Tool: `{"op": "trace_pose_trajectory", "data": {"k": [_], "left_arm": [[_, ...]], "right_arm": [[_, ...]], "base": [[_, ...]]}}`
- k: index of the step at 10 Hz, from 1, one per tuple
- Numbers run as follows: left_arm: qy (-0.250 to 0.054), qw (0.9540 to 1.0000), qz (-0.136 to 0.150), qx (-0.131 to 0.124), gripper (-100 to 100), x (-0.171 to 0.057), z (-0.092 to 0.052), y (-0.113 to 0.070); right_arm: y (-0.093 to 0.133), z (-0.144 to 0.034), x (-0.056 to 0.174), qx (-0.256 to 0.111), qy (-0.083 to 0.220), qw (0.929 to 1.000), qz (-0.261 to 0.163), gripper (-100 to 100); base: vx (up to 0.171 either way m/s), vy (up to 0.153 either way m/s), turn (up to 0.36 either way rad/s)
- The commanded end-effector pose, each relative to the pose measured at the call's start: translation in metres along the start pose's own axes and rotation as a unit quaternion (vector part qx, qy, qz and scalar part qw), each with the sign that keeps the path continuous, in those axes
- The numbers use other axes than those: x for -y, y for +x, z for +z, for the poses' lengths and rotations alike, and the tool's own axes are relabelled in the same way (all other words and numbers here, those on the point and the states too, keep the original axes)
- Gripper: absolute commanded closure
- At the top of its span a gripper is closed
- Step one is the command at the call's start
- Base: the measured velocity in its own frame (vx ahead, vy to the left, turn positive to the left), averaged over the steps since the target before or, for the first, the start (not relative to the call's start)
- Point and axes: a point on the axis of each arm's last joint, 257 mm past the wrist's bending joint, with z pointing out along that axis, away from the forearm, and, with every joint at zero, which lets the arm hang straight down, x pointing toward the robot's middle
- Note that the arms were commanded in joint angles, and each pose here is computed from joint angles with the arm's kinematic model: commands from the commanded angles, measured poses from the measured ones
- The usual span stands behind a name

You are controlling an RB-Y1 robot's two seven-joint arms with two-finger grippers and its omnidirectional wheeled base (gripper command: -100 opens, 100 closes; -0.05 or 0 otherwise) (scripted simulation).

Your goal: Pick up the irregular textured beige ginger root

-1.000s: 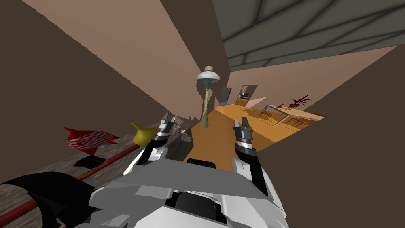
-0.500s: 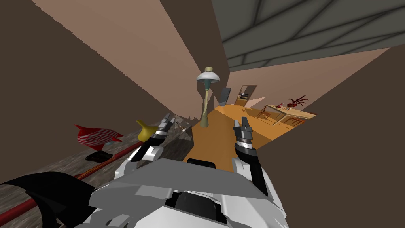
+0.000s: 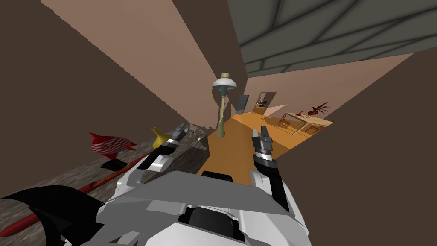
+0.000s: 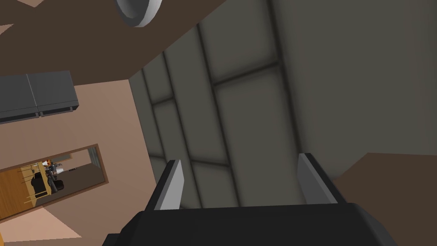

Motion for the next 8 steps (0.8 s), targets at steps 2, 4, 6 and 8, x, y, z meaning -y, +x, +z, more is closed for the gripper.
{"op": "trace_pose_trajectory", "data": {"k": [2, 4, 6, 8], "left_arm": [[-0.034, 0.9992, 0.017, -0.015, -100, -0.013, 0.003, -0.007], [-0.056, 0.9977, 0.029, -0.026, -100, -0.022, 0.005, -0.01], [-0.083, 0.9951, 0.039, -0.037, -100, -0.032, 0.005, -0.014], [-0.111, 0.9915, 0.049, -0.048, -100, -0.043, 0.005, -0.017]], "right_arm": [[0.0, 0.0, 0.0, 0.0, 0.0, 1.0, 0.0, 0], [0.0, 0.0, 0.0, 0.0, 0.0, 1.0, 0.0, 0], [0.0, 0.0, 0.0, 0.0, 0.0, 1.0, 0.0, 0], [0.0, 0.0, 0.0, 0.0, 0.0, 1.0, 0.0, 0]], "base": [[-0.054, 0.01, -0.009], [-0.049, 0.006, -0.014], [-0.042, 0.003, -0.012], [-0.033, 0.007, -0.013]]}}
